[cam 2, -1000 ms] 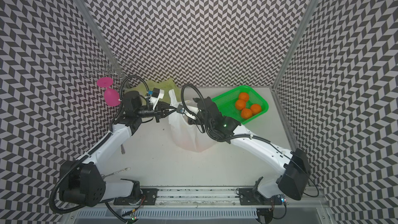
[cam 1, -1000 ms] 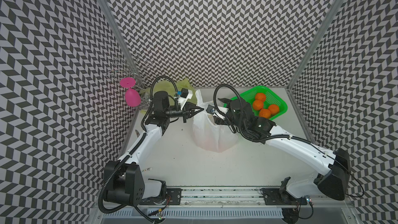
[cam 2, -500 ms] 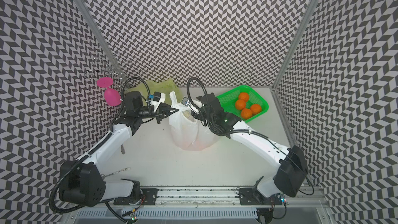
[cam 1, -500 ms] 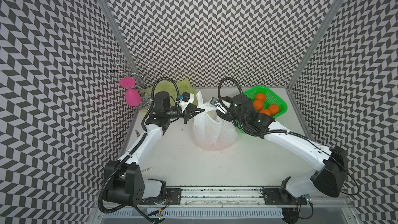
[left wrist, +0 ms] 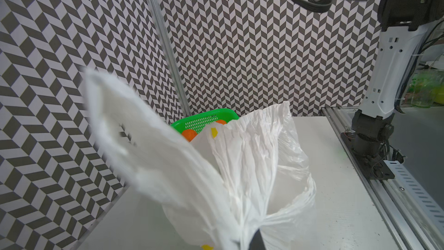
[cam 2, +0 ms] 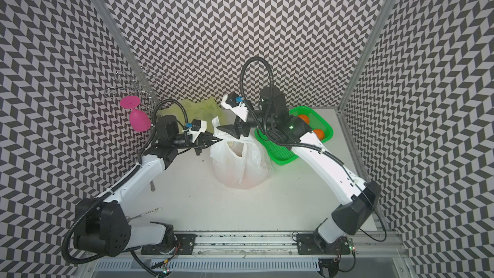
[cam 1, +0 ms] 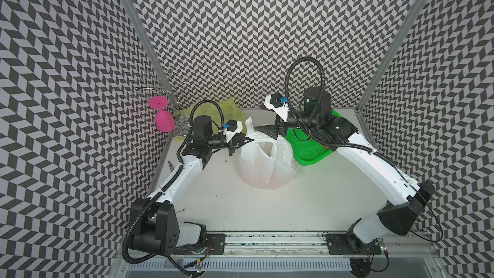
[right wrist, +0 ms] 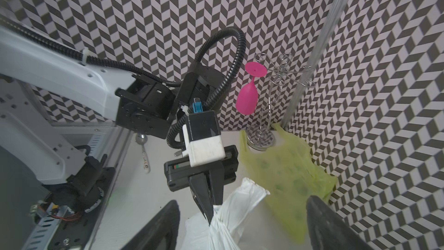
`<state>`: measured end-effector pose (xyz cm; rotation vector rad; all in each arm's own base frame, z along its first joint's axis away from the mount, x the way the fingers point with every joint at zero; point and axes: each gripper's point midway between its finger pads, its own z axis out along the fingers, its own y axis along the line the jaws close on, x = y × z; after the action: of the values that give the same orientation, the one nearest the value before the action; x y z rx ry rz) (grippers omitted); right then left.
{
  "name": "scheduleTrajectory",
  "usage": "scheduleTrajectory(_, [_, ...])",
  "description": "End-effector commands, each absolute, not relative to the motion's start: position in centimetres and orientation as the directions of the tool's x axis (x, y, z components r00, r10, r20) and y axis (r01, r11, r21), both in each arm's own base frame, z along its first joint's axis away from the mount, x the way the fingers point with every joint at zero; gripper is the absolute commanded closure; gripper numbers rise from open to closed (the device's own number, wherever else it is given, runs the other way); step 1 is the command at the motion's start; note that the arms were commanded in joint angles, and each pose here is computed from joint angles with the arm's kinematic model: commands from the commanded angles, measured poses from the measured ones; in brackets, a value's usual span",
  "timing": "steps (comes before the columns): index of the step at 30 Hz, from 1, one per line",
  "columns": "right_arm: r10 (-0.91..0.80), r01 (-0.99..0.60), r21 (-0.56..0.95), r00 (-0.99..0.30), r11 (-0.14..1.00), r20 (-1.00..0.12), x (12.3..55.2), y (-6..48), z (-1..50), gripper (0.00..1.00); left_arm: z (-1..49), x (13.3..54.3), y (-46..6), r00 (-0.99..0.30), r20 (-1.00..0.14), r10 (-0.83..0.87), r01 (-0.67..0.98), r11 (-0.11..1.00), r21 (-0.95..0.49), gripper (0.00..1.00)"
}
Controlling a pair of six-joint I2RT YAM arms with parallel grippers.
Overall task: Place the oranges into plastic bags & tie knots
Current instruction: Tie the plastic bag at the center of the board.
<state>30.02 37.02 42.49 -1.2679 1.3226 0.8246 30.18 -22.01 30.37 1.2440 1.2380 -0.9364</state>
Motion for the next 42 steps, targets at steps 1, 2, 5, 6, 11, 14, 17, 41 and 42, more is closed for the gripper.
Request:
scheduleTrajectory(1, [-0.179,-0.993,-0.076,0.059,0.091,-0.982,29.4,38.7,42.0,0.18,31.1,29.4,-22.1,0.197,-0.974,0.110,0.971,0.116,0.209,0.98])
scheduleTrajectory(2, [-0.182,-0.994,-0.066,0.050,0.086,-0.982,29.6,39.0,41.7,0.18,31.0,29.3,-22.1,0.197,-0.974,0.110,0.971,0.116,0.209,0.98])
scheduleTrajectory(5, [-0.194,-0.994,-0.065,0.046,0.093,-0.980,30.3,39.4,40.9,0.19,31.0,29.2,-22.1,0.196,-0.974,0.109,0.972,0.113,0.208,0.98])
scheduleTrajectory(6, [-0.195,-0.994,-0.063,0.044,0.095,-0.980,30.5,39.5,40.7,0.20,31.0,29.2,-22.1,0.194,-0.975,0.109,0.972,0.112,0.206,0.98])
scheduleTrajectory(11, [-0.204,-0.997,-0.032,0.017,0.068,-0.979,31.0,40.4,39.6,0.29,31.0,29.1,-22.2,0.198,-0.974,0.109,0.972,0.110,0.210,0.99])
scheduleTrajectory(14, [-0.205,-0.999,-0.019,0.009,0.049,-0.979,31.2,40.8,39.3,0.41,31.0,29.2,-22.2,0.196,-0.974,0.110,0.972,0.111,0.208,0.99])
scheduleTrajectory(17, [-0.197,-0.999,-0.010,0.003,0.034,-0.980,31.1,41.0,39.4,0.59,30.8,29.3,-22.2,0.190,-0.975,0.112,0.972,0.115,0.203,0.99])
scheduleTrajectory(41, [-0.166,-1.000,-0.018,0.020,-0.016,-0.986,28.6,38.9,41.4,1.00,30.7,31.1,-22.5,0.073,-0.994,0.079,0.988,0.131,0.083,0.71])
scheduleTrajectory(42, [-0.165,-1.000,-0.019,0.022,-0.017,-0.986,28.5,38.8,41.5,1.00,30.6,31.1,-22.6,0.072,-0.994,0.079,0.988,0.130,0.082,0.70])
